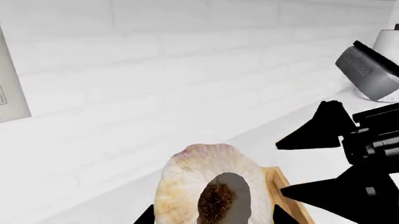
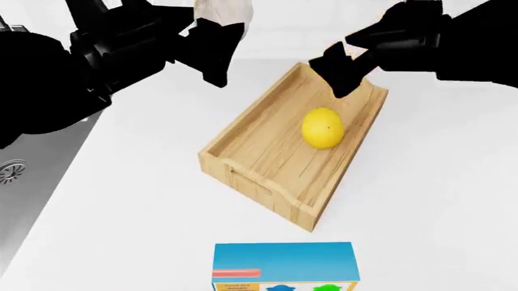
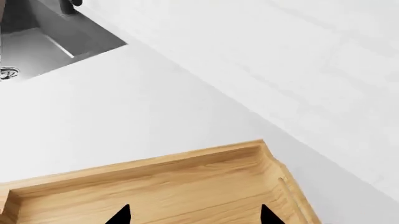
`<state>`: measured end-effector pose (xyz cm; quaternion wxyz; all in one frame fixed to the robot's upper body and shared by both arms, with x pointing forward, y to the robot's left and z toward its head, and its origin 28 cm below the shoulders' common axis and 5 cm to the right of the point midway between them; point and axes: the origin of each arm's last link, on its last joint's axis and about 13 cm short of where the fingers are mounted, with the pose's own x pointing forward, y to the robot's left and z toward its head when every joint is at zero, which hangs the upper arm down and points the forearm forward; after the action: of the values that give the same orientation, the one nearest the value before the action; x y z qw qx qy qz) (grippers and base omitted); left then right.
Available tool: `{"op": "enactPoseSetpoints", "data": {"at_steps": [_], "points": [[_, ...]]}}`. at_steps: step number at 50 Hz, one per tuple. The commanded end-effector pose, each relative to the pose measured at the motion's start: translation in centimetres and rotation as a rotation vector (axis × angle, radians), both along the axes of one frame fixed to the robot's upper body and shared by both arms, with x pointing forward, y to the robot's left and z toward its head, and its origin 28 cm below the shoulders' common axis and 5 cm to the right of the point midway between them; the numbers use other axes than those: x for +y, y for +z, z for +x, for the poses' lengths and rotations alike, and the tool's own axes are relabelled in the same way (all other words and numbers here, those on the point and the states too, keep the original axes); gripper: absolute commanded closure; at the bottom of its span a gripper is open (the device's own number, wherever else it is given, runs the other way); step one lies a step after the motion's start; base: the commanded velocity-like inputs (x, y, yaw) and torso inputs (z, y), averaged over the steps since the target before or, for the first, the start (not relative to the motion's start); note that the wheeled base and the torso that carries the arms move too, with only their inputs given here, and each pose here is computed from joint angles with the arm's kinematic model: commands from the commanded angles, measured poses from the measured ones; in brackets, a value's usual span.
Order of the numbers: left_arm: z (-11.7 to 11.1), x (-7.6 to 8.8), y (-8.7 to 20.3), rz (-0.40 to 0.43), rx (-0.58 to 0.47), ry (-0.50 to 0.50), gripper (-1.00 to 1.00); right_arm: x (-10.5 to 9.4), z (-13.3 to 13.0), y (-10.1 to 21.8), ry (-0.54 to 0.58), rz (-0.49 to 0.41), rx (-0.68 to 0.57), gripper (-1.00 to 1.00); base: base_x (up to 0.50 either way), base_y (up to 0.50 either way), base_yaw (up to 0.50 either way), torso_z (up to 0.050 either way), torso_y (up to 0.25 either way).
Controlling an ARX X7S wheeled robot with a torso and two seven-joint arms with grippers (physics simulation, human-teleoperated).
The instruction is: Pick up the fruits and vegetables and place them in the sink. Turn on the sink faucet to wash them. Then turn the sink off and put them in the tray.
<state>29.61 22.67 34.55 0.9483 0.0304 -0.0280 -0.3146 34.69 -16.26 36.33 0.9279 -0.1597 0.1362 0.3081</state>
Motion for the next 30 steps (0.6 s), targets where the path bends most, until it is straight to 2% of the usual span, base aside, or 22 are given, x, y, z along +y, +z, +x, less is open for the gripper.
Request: {"op": "enactPoseSetpoints", "data": {"at_steps": [1, 6, 8, 11, 15, 20, 30], "points": [[2.9, -1.1, 0.4, 0.137, 0.040, -0.033, 1.00, -2.5, -3.8, 5.0, -0.109, 0.161, -0.293, -1.00, 0.00, 0.00, 0.00, 0.000, 0.000], [5.3, -2.8, 0.2, 0.307, 0.102, -0.107, 1.00, -4.2, -6.6, 5.8, -0.213, 0.238, -0.407, -1.00, 0.00, 0.00, 0.00, 0.000, 0.000], [6.2, -3.5, -0.4, 0.412, 0.130, -0.140, 1.00, -4.6, -7.8, 5.8, -0.235, 0.247, -0.430, -1.00, 0.00, 0.00, 0.00, 0.000, 0.000], [7.5, -4.4, -1.7, 0.505, 0.170, -0.176, 1.00, -4.9, -9.1, 5.9, -0.270, 0.252, -0.446, -1.00, 0.00, 0.00, 0.00, 0.000, 0.000], [8.6, -5.2, -3.7, 0.541, 0.217, -0.204, 1.00, -5.2, -9.8, 5.8, -0.319, 0.247, -0.440, -1.00, 0.00, 0.00, 0.00, 0.000, 0.000], [8.5, -5.8, -5.5, 0.526, 0.267, -0.235, 1.00, -5.3, -10.2, 5.4, -0.338, 0.257, -0.445, -1.00, 0.00, 0.00, 0.00, 0.000, 0.000], [7.9, -5.5, -7.5, 0.527, 0.318, -0.249, 1.00, -5.2, -9.7, 4.7, -0.343, 0.254, -0.423, -1.00, 0.00, 0.00, 0.00, 0.000, 0.000]]}}
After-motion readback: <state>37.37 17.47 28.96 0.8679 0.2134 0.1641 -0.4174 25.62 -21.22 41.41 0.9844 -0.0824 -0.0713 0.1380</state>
